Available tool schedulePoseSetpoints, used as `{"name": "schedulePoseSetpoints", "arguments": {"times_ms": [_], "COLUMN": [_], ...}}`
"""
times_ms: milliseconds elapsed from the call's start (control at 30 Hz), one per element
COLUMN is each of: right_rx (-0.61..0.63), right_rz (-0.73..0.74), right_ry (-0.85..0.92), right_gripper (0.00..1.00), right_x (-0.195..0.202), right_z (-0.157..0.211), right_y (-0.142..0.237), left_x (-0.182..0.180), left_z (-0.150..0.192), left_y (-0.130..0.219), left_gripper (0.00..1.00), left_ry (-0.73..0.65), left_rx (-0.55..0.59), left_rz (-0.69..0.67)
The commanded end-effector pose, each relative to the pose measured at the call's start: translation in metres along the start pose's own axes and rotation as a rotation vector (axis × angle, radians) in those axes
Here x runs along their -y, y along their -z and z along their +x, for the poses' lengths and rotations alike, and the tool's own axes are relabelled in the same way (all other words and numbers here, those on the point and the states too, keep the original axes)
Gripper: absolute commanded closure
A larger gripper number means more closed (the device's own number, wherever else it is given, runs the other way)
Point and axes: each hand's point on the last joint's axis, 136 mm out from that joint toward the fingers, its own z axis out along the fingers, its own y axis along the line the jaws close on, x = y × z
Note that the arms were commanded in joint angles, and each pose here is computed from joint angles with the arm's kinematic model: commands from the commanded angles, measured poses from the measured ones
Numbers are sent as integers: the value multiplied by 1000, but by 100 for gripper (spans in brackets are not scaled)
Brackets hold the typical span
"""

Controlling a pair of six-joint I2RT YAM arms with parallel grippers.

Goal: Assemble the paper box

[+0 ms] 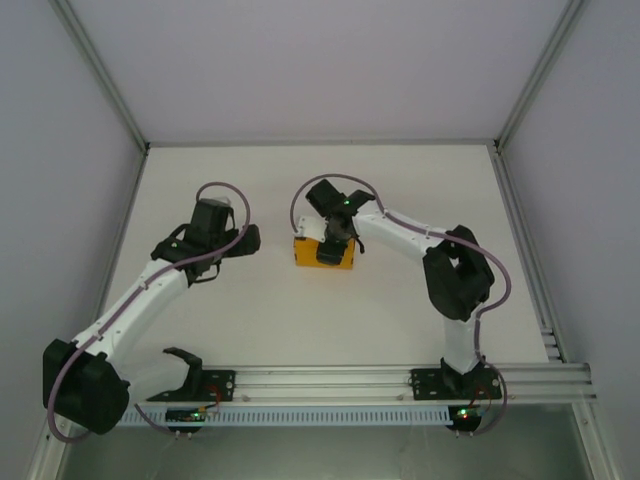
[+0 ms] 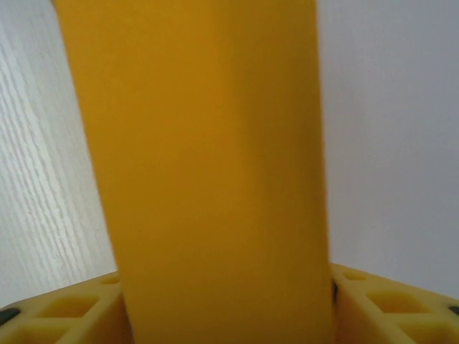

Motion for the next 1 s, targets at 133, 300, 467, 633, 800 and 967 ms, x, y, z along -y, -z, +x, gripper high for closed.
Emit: {"name": "schedulePoseSetpoints", "arguments": {"times_ms": [133, 300, 467, 633, 800, 967], "right_rx": [-102, -106, -87, -66, 114, 362], "right_rz": [301, 407, 339, 303, 331, 519], "right_ry": [126, 275, 324, 305, 202, -297], "right_gripper": [48, 44, 21, 1, 1, 1], "right_x": [34, 27, -12, -45, -53, 20], "right_z": [-3, -10, -2, 18, 17, 49], "right_y": [9, 1, 2, 17, 59, 116], "left_x": [-8, -9, -12, -14, -16, -45], "left_z": [1, 3, 3, 1, -9, -28], "left_y": [4, 7, 12, 17, 17, 0], "left_gripper": [0, 1, 0, 0, 0, 0], "left_ry": [18, 25, 29, 33, 24, 31], "left_rx": [3, 7, 23, 52, 98, 232], "left_rz": [-24, -24, -23, -21, -26, -125]}}
